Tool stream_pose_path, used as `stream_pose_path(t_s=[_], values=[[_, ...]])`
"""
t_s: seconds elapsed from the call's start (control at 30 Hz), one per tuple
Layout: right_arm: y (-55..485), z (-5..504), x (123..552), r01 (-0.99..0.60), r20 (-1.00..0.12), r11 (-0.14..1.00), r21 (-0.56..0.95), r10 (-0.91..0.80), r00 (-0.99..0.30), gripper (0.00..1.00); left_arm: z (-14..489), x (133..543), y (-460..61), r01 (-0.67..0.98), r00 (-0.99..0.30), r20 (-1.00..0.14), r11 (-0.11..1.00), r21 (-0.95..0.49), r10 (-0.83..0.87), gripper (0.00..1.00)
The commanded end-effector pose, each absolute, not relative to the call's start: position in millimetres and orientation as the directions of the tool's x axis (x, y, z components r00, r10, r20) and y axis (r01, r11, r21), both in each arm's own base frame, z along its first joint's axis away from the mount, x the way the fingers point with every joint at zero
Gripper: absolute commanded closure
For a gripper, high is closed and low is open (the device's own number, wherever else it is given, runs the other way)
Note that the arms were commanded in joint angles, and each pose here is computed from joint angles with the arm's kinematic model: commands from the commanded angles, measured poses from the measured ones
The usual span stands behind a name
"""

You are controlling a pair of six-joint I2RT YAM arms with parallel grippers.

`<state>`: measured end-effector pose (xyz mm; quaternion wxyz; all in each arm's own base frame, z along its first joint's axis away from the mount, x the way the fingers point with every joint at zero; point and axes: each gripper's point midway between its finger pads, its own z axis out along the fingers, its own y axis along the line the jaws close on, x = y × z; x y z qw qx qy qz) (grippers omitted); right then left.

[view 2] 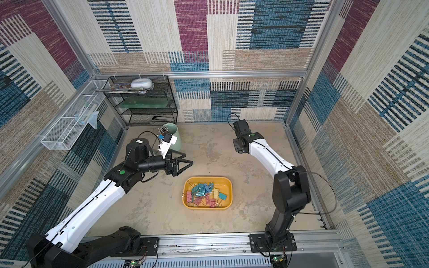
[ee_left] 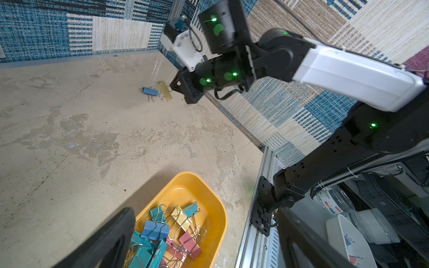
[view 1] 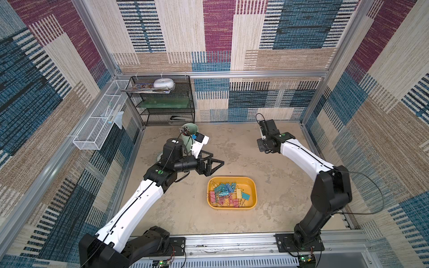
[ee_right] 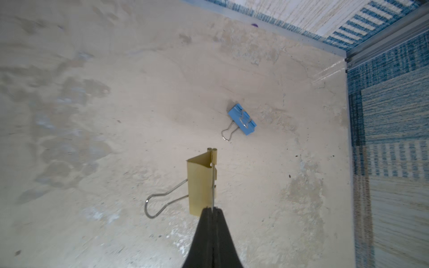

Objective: Put the binder clips in the storage box
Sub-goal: Pick up the binder clip at the center of the board, then place the binder clip in the storage box.

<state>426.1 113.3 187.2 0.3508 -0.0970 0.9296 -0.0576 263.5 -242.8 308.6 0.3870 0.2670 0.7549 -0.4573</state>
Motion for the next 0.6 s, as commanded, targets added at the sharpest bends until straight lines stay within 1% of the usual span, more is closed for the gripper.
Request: stream_pose_path(t_s=[0.0, 0.1, 0.17, 0.27, 0.33, 0.43, 0.57], values=[[146.1, 213.0, 396.6, -0.225, -0.713, 0.971, 0.081, -0.101, -0.694, 1.00, 314.0, 263.2, -244.7, 0.773, -0.538, -0.842, 0.424, -0.473, 0.043, 0.01], [157.5, 237.0, 364.8, -0.269, -0.743, 0.933, 0.239, -0.003, -0.669, 1.00, 315.6, 262.7, -244.2, 0.773, -0.537, -0.842, 0.423, -0.473, 0.040, 0.01], [165.8, 244.5, 343.5, -0.309, -0.743, 0.893, 0.328, 0.041, -0.668, 1.00, 315.4, 262.1, -244.8, 0.773, -0.539, -0.841, 0.421, -0.474, 0.042, 0.01], [180.5, 248.6, 311.0, -0.373, -0.720, 0.805, 0.461, 0.094, -0.687, 1.00, 316.3, 261.8, -244.7, 0.776, -0.534, -0.844, 0.421, -0.470, 0.041, 0.01], [190.4, 244.8, 290.0, -0.393, -0.686, 0.741, 0.545, 0.124, -0.717, 1.00, 316.0, 262.1, -244.5, 0.775, -0.535, -0.844, 0.422, -0.471, 0.041, 0.01], [206.9, 231.7, 261.4, -0.407, -0.636, 0.675, 0.616, 0.120, -0.762, 1.00, 315.8, 262.1, -244.6, 0.775, -0.535, -0.844, 0.422, -0.470, 0.042, 0.01], [222.8, 201.8, 235.0, -0.384, -0.572, 0.661, 0.644, 0.083, -0.816, 1.00, 315.4, 262.4, -244.8, 0.775, -0.535, -0.844, 0.423, -0.470, 0.043, 0.01]])
